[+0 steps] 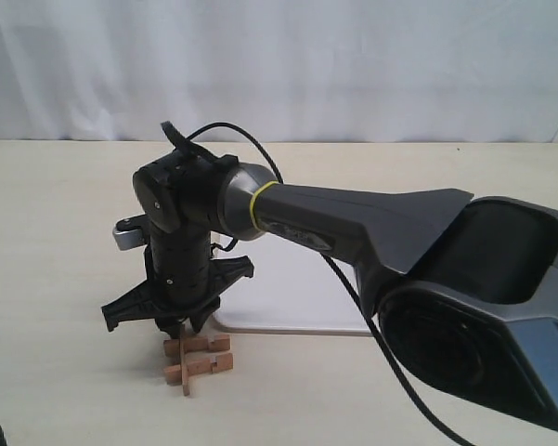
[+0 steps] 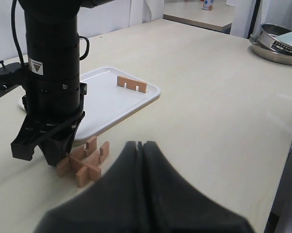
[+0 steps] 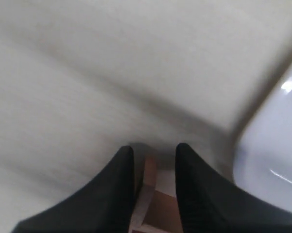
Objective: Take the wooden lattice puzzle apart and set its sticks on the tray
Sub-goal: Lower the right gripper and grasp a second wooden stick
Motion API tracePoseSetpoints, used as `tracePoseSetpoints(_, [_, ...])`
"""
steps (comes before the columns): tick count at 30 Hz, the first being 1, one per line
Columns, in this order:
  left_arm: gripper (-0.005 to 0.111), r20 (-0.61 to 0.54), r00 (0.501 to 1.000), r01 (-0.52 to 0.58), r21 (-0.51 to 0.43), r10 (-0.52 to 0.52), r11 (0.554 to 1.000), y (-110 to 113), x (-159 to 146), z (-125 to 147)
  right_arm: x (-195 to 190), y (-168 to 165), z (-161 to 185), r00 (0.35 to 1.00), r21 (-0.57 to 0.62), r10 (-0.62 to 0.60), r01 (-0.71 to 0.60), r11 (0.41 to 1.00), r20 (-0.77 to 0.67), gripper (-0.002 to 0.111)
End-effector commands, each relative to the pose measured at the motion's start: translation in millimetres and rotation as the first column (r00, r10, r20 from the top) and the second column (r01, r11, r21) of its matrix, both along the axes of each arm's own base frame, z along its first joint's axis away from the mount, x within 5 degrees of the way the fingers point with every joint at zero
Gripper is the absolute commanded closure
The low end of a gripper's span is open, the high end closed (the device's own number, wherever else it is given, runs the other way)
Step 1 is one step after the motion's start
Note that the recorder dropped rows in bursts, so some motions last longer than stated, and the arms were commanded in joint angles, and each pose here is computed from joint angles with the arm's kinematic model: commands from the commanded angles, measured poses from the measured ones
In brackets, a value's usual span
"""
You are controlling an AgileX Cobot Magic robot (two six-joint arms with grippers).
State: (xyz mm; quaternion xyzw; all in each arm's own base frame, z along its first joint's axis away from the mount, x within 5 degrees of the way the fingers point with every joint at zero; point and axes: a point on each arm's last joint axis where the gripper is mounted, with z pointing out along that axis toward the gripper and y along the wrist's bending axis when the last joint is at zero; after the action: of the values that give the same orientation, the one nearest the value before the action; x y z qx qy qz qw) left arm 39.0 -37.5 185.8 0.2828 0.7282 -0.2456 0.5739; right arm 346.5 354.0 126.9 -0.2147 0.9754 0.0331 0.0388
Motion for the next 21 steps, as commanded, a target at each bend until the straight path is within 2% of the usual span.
tracePoseSetpoints(1, [0.107, -0.004, 1.000, 0.003, -0.006, -0.003, 1.000, -0.3, -0.1, -0.5, 0.7, 1.0, 3.4, 1.000, 0.010, -0.004, 0.004, 1.000, 0.009, 0.085])
tracePoseSetpoints(7, [0.107, -0.004, 1.000, 0.003, -0.006, -0.003, 1.000, -0.3, -0.1, -0.5, 0.3, 0.8, 3.4, 1.000, 0.007, -0.005, 0.005, 1.000, 0.004, 0.092])
tracePoseSetpoints(12, [0.107, -0.004, 1.000, 0.003, -0.006, -0.003, 1.000, -0.3, -0.1, -0.5, 0.2, 0.7, 3.4, 1.000, 0.007, -0.005, 0.005, 1.000, 0.003, 0.104])
tracePoseSetpoints(21, [0.107, -0.004, 1.000, 0.003, -0.006, -0.003, 1.000, -0.3, -0.1, -0.5, -2.5, 1.0, 9.7, 1.000, 0.021, -0.012, 0.012, 1.000, -0.018, 0.104])
